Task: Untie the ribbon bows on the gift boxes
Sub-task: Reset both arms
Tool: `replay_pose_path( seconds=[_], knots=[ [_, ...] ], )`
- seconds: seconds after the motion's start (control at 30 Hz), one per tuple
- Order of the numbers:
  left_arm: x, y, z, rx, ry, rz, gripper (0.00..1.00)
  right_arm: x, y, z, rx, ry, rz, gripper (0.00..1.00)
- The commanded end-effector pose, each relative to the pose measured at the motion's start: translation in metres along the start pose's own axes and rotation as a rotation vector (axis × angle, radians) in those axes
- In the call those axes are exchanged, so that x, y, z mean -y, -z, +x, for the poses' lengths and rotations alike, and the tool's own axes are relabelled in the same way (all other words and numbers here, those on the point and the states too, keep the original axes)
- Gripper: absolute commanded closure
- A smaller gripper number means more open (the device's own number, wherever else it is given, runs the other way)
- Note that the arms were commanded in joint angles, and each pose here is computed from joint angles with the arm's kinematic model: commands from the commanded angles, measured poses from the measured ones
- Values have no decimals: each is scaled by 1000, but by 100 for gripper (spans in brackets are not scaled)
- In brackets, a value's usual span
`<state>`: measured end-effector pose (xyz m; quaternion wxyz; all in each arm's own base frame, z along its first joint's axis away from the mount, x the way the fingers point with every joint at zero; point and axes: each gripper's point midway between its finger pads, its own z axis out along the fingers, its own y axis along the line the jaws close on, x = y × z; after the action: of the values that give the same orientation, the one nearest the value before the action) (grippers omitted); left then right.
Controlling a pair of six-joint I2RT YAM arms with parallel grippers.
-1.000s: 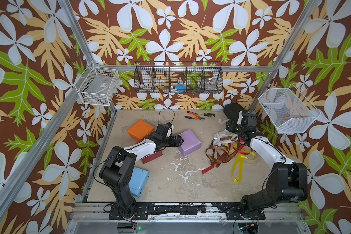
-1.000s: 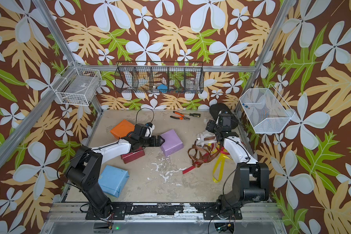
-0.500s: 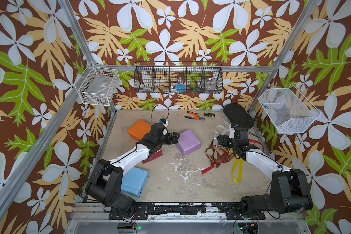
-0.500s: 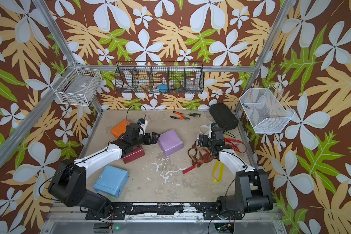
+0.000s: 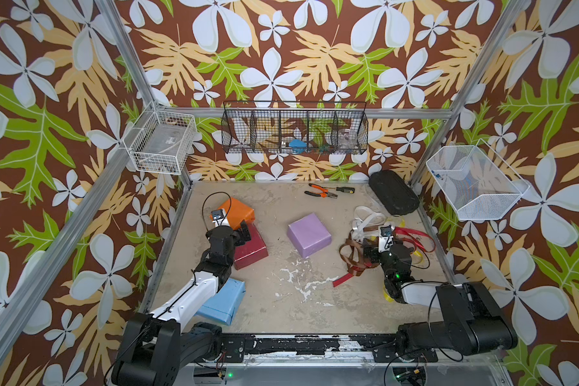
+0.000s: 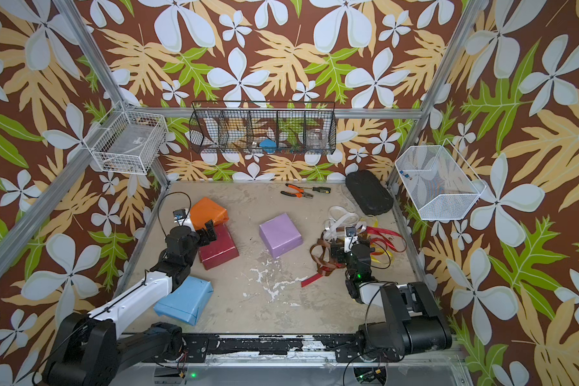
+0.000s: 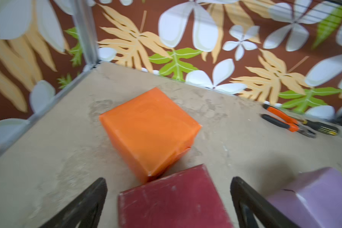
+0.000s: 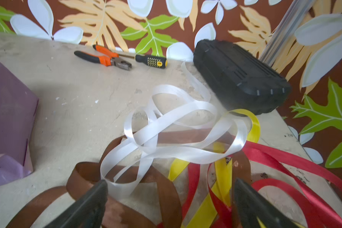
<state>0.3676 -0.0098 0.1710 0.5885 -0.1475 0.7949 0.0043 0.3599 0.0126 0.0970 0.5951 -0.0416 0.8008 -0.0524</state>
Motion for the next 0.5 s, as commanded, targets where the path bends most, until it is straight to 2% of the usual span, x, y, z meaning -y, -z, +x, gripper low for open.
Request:
replay_pose_path(
  seconds=[0.0,0.17,0.3,0.47],
  knots=[
    [-27,6,-21,165,-10,-130,0,22,8,-34,198,-69,66,0],
    [-53,13,8,191,-39,-219,0,32,16,-29,228,-139,50,0],
    [-51,15,21,208,-35,-171,0,34,17,-29,233,-145,63,0],
    [-45,19,13,282,-73,-126,0,39,12,-27,209,-159,94,0]
  ],
)
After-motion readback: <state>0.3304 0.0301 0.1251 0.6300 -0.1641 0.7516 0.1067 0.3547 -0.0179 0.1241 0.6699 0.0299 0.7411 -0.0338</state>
